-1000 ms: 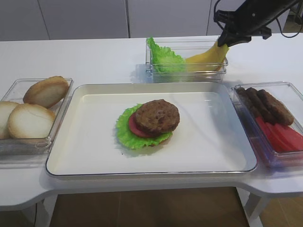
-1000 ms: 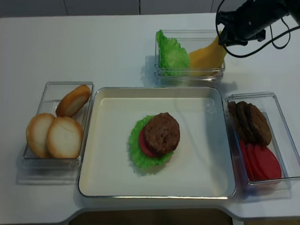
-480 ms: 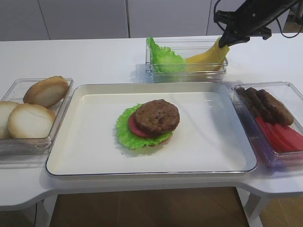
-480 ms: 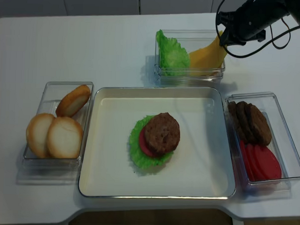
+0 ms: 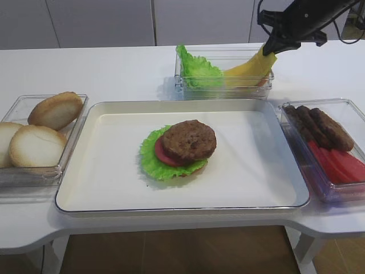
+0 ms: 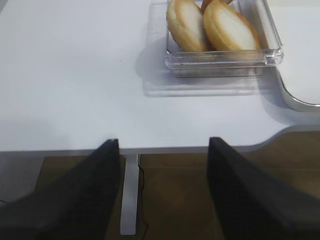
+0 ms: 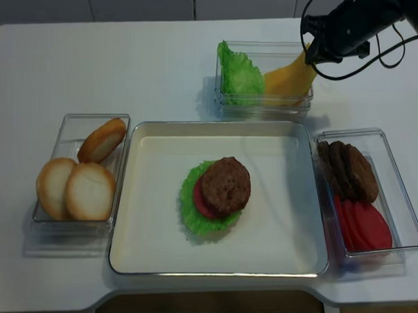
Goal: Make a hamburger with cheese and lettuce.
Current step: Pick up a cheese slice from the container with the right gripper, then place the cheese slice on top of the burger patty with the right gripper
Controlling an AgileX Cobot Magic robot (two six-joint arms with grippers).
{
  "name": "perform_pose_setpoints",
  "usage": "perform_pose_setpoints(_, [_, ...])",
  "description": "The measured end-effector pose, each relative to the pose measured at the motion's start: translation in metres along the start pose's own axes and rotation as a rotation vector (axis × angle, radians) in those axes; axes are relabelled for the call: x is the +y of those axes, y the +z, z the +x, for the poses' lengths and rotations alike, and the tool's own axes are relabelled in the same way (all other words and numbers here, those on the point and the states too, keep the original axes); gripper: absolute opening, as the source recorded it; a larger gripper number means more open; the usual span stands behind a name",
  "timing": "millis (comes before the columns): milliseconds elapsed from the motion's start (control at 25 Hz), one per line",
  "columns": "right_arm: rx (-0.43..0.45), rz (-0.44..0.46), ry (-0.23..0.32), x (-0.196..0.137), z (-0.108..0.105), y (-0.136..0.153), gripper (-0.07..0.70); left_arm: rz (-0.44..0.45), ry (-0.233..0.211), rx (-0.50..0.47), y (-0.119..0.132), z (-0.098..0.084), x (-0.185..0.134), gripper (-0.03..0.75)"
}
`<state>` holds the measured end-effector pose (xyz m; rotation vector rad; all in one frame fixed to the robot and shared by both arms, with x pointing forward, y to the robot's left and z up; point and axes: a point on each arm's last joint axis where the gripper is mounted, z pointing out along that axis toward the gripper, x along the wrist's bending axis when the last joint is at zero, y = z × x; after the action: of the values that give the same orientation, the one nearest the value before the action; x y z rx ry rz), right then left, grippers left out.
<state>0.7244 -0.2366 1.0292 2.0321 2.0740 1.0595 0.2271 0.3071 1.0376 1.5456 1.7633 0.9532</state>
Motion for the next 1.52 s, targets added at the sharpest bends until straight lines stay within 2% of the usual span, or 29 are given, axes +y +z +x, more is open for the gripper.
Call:
perform_pose_setpoints(360, [0.015, -0.034, -0.017, 0.007, 0.009, -0.016, 0.035, 0.000, 0.000, 0.000, 0.000, 0.000, 0.000, 0.416])
perform_pose_setpoints(720, [0.036, -0.033, -0.026, 0.007, 0.013, -0.021, 0.035, 0.000, 0.000, 0.000, 0.000, 0.000, 0.000, 0.416])
perform_pose_setpoints(1240, [0.045, -0.082, -0.083, 0.011, 0.033, -0.064, 0.035, 0.000, 0.000, 0.000, 0.000, 0.000, 0.000, 0.416])
perform_pose_setpoints(1520, [0.045, -0.085, -0.088, 0.011, 0.036, -0.070, 0.035, 0.000, 0.000, 0.000, 0.000, 0.000, 0.000, 0.416])
